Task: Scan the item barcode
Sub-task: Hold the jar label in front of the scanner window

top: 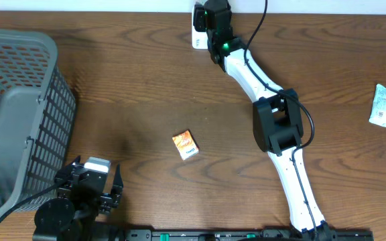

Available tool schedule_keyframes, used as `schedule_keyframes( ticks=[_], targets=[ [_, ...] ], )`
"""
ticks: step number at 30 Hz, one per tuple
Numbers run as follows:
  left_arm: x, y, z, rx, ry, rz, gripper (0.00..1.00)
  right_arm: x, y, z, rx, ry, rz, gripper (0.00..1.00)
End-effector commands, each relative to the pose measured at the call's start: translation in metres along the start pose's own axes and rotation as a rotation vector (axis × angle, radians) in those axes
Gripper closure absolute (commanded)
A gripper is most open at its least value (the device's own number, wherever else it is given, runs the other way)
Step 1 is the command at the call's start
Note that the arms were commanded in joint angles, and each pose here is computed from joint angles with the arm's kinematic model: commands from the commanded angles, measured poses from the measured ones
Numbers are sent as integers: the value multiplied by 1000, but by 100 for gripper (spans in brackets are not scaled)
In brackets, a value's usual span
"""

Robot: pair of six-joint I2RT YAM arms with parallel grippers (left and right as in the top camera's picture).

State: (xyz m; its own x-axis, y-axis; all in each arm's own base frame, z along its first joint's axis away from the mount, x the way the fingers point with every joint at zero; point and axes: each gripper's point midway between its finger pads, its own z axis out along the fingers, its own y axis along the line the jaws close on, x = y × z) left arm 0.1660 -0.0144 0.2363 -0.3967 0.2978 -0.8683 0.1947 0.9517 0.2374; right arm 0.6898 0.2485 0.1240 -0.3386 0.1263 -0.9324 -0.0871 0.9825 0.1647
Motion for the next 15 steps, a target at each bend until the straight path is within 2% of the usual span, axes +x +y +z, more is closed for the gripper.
schedule_keyframes(
  ticks=[1, 8, 11, 15],
  targets=[
    [-1, 2, -1, -13, -3, 3, 16, -13, -1, -2, 10, -33, 2, 51],
    [-1, 2, -1, -13, -3, 3, 16, -36, 14, -21, -5, -29, -49, 50],
    [-1, 2, -1, -13, -3, 3, 16, -65, 15, -49, 4, 13, -61, 52],
    [-1, 2, -1, -13, -3, 3, 16, -95, -8, -114, 86, 161, -102, 56]
  ],
)
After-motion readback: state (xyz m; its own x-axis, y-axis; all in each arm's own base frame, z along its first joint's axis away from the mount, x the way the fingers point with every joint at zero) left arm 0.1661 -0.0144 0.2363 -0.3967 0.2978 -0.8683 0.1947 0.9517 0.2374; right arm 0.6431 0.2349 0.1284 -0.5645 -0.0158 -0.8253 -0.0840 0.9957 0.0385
